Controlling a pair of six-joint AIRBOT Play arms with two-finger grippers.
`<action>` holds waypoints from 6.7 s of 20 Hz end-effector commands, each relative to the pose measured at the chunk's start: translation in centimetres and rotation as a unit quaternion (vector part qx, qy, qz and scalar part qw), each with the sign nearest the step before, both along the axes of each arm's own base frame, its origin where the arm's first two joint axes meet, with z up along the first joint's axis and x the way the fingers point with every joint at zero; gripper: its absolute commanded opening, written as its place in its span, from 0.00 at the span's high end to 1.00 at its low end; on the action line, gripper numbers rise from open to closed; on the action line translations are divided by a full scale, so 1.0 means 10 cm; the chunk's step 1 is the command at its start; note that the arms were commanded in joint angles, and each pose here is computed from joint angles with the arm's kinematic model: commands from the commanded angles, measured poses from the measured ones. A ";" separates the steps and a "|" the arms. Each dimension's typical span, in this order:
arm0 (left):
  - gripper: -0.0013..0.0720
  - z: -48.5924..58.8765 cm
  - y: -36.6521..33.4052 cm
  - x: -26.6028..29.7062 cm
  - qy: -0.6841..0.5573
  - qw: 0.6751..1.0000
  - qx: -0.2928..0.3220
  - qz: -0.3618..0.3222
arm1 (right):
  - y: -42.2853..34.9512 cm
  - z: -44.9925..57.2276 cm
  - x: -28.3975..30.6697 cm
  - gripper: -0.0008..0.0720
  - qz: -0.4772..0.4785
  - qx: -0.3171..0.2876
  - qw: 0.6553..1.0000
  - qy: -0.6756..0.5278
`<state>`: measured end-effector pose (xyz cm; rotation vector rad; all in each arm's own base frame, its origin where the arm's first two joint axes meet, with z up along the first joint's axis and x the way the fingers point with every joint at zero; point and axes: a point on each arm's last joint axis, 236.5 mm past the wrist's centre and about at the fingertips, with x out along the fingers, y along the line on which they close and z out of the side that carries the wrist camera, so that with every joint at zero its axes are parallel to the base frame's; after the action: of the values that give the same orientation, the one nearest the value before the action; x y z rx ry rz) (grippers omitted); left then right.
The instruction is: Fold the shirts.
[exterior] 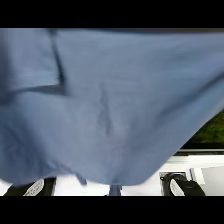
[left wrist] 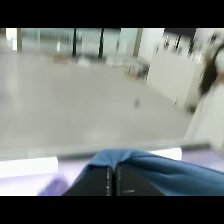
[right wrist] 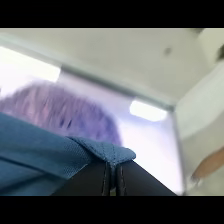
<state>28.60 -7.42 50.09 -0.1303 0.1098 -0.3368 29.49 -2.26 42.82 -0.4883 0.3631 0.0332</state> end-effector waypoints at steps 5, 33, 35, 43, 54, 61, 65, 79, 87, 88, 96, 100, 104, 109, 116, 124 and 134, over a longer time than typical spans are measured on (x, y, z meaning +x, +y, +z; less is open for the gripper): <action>0.94 -3.36 0.08 1.51 0.431 0.902 0.014 -0.025 | -0.11 -3.09 1.29 0.95 0.010 0.042 0.906 0.422; 0.94 -5.62 0.17 1.31 0.680 0.729 0.070 -0.039 | 0.25 -4.82 1.45 0.95 0.011 0.082 0.821 0.565; 0.79 -5.62 0.13 1.34 0.678 0.732 0.059 -0.034 | 0.33 -4.83 1.49 0.78 0.009 0.105 0.822 0.560; 0.26 -5.11 0.44 0.48 0.726 0.687 0.013 -0.032 | -0.16 -4.18 0.58 0.26 0.028 0.119 0.760 0.638; 0.28 -5.96 -0.33 -0.80 0.732 0.666 -0.143 -0.021 | -0.12 -4.24 0.25 0.27 0.025 0.137 0.775 0.616; 0.62 -6.03 -0.51 -0.66 0.708 0.696 -0.120 -0.017 | -0.05 -4.58 -0.29 0.15 0.021 0.141 0.726 0.673; 0.94 -6.00 -0.53 -0.69 0.705 0.700 -0.108 -0.035 | 0.13 -4.96 -0.62 0.14 0.027 0.169 0.692 0.701; 0.94 -5.83 -0.53 -0.61 0.675 0.729 -0.105 -0.041 | 0.31 -5.36 -0.62 0.19 -0.005 0.224 0.677 0.701; 0.94 -5.83 -0.52 -0.57 0.671 0.733 -0.106 -0.037 | 0.39 -5.43 -0.58 0.94 -0.008 0.247 0.671 0.699; 0.94 -5.82 -0.52 -0.56 0.668 0.736 -0.103 -0.041 | 0.39 -5.40 -0.56 0.95 0.003 0.243 0.675 0.697; 0.95 -4.69 -0.08 0.60 0.533 0.844 -0.050 -0.041 | 0.12 -4.36 0.71 0.95 0.051 0.158 0.839 0.519; 0.94 -4.72 -0.11 1.30 0.533 0.844 -0.045 -0.050 | 0.23 -4.36 1.43 0.95 0.044 0.092 0.878 0.468; 0.94 -5.11 -0.10 1.76 0.578 0.812 -0.065 -0.045 | 0.27 -4.78 1.73 0.95 0.003 0.106 0.860 0.500; 0.43 -5.52 -0.30 1.82 0.625 0.771 -0.091 -0.077 | 0.33 -5.06 1.68 0.57 0.003 0.120 0.839 0.531; 0.35 -4.77 -0.23 1.94 0.574 0.809 -0.073 -0.106 | -0.24 -4.96 1.50 0.04 -0.009 0.260 0.798 0.543; 0.35 -4.27 -0.80 1.87 0.518 0.842 -0.035 -0.151 | 0.26 -5.38 1.52 0.08 0.022 0.348 0.740 0.575; 0.94 -4.92 -2.33 1.66 0.522 0.831 -0.054 -0.185 | 0.64 -4.07 1.59 0.95 0.123 0.314 0.810 0.480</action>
<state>46.00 -25.35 3.76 -0.3361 1.2150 -0.6350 46.05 3.22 -4.11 0.2516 1.3409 0.6144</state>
